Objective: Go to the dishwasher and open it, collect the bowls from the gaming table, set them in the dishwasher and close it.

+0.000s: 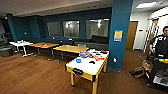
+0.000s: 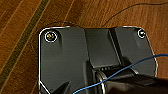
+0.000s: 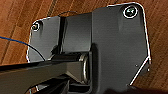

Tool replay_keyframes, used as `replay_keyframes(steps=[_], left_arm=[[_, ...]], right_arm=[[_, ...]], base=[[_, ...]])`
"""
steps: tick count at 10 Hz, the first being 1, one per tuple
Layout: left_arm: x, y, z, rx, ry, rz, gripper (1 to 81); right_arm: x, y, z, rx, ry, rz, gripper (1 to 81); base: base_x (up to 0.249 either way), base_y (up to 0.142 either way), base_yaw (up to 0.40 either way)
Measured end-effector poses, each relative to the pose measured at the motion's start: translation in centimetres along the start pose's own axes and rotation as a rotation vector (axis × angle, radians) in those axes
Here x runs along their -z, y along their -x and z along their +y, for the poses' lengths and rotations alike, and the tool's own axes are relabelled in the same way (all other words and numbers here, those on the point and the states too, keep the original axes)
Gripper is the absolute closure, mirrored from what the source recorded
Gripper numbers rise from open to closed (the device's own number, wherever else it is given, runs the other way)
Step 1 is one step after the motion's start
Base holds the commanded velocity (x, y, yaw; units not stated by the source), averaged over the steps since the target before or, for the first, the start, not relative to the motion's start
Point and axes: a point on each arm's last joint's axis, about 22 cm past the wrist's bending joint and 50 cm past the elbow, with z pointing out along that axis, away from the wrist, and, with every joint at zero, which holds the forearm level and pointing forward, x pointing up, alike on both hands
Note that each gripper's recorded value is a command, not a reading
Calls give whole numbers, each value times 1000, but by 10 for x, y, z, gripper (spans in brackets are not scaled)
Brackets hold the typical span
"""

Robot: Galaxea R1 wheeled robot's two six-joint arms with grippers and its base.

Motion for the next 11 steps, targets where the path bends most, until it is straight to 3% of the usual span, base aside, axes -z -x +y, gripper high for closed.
replay_keyframes(steps=[5,7,9,11], left_arm=[[0,1,0,0,0,-3,10],[0,-10,-1,-3,-1,19,10],[1,6,-3,1,-4,-11,10],[-1,2,5,-1,7,0,10]], right_arm=[[-1,-2,-4,0,-5,2,10],[-1,-13,-5,5,-6,21,10],[-1,3,-4,1,-4,-7,10],[1,-5,5,5,6,9,10]], base=[[124,0,0],[34,77,0],[0,78,0],[0,77,0]])
